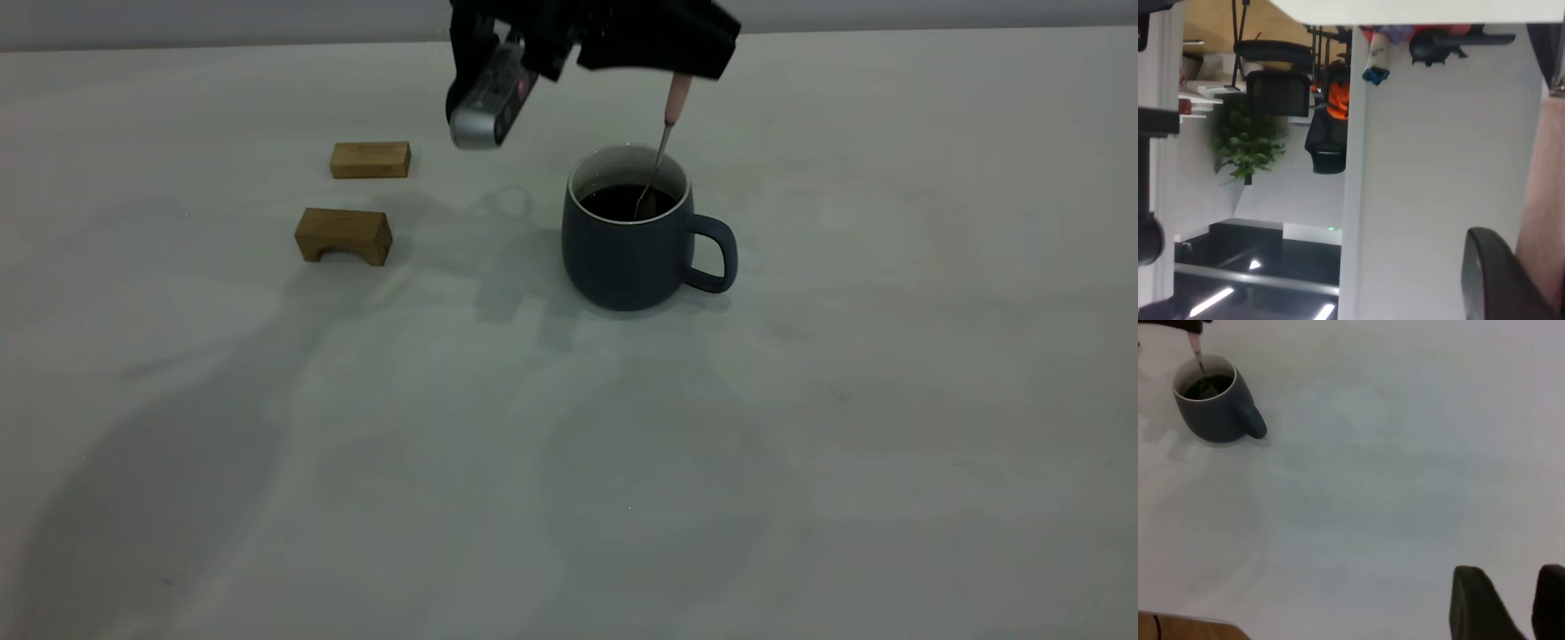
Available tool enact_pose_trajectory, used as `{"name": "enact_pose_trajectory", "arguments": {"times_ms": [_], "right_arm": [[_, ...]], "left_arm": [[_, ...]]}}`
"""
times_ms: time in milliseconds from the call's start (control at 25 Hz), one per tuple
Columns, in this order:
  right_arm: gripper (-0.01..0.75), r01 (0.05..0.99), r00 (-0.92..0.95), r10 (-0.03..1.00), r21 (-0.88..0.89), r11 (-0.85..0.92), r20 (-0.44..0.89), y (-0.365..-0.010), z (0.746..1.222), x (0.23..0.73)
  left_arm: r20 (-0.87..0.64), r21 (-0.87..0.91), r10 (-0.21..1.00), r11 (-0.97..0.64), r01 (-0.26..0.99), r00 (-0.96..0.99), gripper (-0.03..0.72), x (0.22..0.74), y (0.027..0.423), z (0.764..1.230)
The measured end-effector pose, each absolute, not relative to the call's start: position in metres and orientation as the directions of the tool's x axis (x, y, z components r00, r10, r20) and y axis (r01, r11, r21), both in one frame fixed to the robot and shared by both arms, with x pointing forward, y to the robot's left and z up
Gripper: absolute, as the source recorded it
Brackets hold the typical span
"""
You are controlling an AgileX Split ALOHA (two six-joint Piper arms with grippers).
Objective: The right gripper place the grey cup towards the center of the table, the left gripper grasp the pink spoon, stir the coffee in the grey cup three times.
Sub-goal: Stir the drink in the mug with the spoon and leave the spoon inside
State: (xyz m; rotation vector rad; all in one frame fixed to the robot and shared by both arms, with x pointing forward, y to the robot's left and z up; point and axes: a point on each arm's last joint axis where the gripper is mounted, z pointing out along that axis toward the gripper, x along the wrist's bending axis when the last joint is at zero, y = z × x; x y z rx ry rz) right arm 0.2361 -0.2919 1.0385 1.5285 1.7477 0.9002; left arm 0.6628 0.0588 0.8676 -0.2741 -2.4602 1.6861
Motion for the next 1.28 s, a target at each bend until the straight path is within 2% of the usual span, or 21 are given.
{"name": "enact_pose_trajectory", "arguments": {"times_ms": [200,440,560,760,960,1080,1280], "right_arm": [[0.241,0.554,-0.119,0.993,0.828,0.089,-0.027,-0.292,1.038,0.236],[0.241,0.554,-0.119,0.993,0.828,0.089,-0.027,-0.292,1.038,0.236],[0.241,0.554,-0.119,0.993,0.828,0.089,-0.027,-0.292,1.038,0.236],[0.241,0.554,-0.119,0.993,0.828,0.089,-0.027,-0.292,1.038,0.236],[0.241,0.554,-0.119,0.993,0.828,0.089,-0.027,-0.292,1.038,0.236],[0.241,0.554,-0.119,0.993,0.828,0.089,-0.027,-0.292,1.038,0.236],[0.241,0.554,-0.119,0.993,0.828,0.089,-0.027,-0.292,1.038,0.236]], "left_arm": [[-0.047,-0.921,0.223,0.367,0.128,-0.974,0.156,0.666,0.059,0.847],[-0.201,-0.903,0.242,0.329,0.275,-0.949,0.156,0.669,0.059,0.843],[-0.187,-0.920,0.229,0.301,0.252,-0.955,0.156,0.669,0.058,0.845],[-0.080,-0.951,0.236,0.274,0.145,-0.969,0.156,0.664,0.057,0.841],[0.078,-0.931,0.225,0.366,0.010,-0.971,0.156,0.664,0.065,0.837],[0.063,-0.908,0.234,0.417,0.042,-0.970,0.156,0.674,0.075,0.843],[-0.067,-0.888,0.260,0.424,0.177,-0.963,0.156,0.687,0.080,0.854]]}}
